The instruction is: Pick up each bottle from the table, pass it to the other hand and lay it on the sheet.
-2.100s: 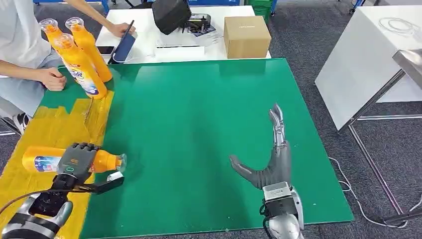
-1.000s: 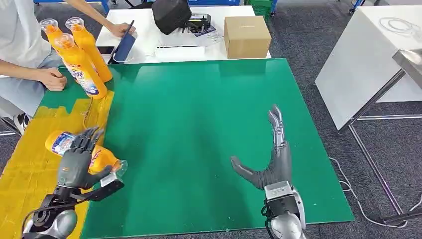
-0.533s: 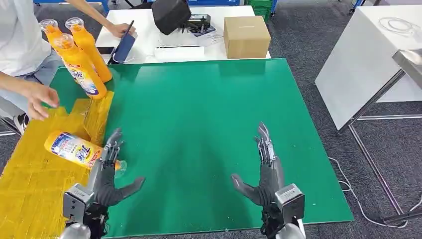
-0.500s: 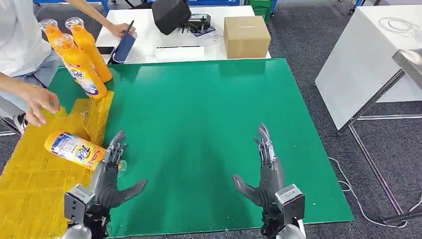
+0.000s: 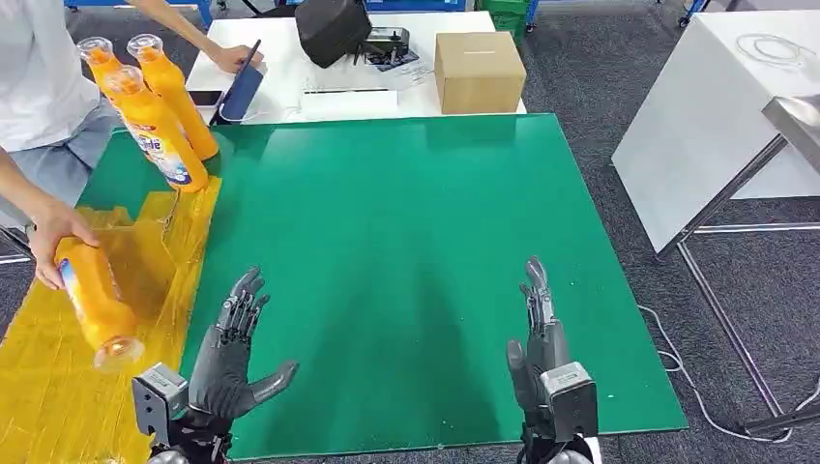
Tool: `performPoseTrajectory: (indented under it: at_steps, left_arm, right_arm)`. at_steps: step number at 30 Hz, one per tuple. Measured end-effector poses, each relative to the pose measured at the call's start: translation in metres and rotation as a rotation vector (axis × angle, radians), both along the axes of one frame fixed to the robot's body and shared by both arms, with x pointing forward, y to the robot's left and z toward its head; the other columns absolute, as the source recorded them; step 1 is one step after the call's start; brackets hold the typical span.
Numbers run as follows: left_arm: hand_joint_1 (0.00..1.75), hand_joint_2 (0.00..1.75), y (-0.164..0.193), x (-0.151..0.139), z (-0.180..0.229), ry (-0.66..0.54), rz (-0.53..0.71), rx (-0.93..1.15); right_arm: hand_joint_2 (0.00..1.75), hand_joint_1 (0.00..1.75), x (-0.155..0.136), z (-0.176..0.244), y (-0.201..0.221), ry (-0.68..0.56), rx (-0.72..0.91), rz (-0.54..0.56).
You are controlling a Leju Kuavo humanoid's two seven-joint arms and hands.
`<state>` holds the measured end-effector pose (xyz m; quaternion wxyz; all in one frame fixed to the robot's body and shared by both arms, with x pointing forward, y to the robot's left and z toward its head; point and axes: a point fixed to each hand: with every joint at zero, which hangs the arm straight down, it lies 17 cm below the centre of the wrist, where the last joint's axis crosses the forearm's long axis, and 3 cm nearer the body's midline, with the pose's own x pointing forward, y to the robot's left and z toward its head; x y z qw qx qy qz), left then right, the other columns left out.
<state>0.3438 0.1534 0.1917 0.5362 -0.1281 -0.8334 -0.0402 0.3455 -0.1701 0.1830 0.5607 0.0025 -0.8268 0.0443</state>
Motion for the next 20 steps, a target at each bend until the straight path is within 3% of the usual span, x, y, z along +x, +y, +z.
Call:
performPoseTrajectory:
  at_steps: [20]
  left_arm:
    - [0.0,1.75,-0.0008,0.0014,-0.0005,-0.002,0.015,0.014]
  right_arm:
    - [0.0,0.0,-0.0015,0.0011,-0.0012,-0.013,0.0,0.0]
